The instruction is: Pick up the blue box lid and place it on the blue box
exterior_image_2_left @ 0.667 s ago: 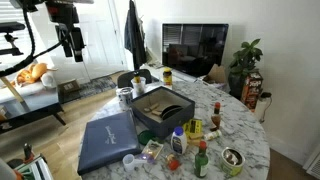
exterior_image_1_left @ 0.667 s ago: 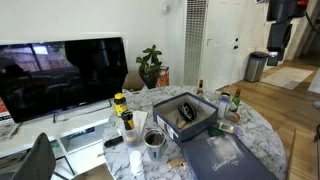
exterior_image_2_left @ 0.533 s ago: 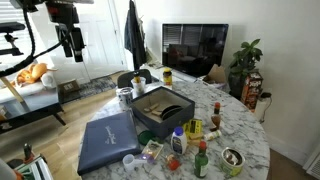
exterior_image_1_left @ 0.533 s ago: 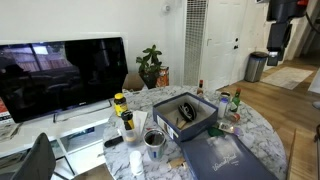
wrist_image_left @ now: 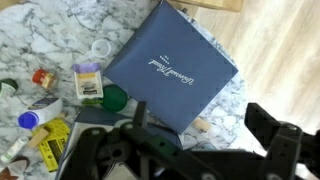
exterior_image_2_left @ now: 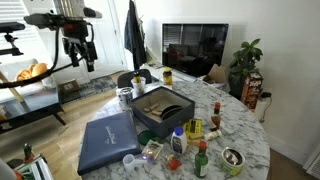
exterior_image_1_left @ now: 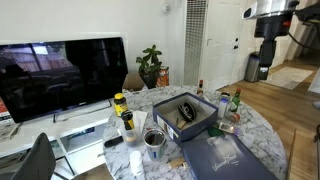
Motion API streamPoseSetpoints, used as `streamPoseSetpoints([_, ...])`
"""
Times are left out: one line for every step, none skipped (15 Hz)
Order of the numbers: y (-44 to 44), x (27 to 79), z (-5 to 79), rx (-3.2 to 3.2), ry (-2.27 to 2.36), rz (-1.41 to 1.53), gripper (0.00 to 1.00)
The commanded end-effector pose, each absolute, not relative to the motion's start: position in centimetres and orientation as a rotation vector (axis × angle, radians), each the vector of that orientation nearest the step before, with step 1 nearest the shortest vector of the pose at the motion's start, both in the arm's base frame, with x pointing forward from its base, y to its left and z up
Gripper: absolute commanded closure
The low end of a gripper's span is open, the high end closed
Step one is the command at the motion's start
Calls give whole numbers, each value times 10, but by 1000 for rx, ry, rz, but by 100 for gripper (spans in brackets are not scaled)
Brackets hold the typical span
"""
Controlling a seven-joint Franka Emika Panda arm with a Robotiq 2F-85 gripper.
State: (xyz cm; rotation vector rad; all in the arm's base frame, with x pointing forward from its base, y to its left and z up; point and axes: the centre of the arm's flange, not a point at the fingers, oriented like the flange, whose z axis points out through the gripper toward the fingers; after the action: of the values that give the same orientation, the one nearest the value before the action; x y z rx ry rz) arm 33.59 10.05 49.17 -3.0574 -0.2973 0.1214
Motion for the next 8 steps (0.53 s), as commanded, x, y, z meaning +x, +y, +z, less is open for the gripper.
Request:
streamPoseSetpoints([103, 357, 407, -2966, -581, 69, 0])
streamPoseSetpoints([106, 364, 382, -2954, -666, 73, 0])
streamPoseSetpoints([108, 366, 364, -2930, -741, 74, 0])
streamPoseSetpoints([108, 369, 345, -2915, -790, 66, 0])
streamPoseSetpoints([109, 371, 329, -2913, -834, 49, 0])
streamPoseSetpoints([109, 376, 314, -2919, -861, 40, 0])
streamPoseSetpoints([108, 377, 299, -2898, -898, 34, 0])
streamPoseSetpoints([108, 382, 287, -2886, -935, 42, 0])
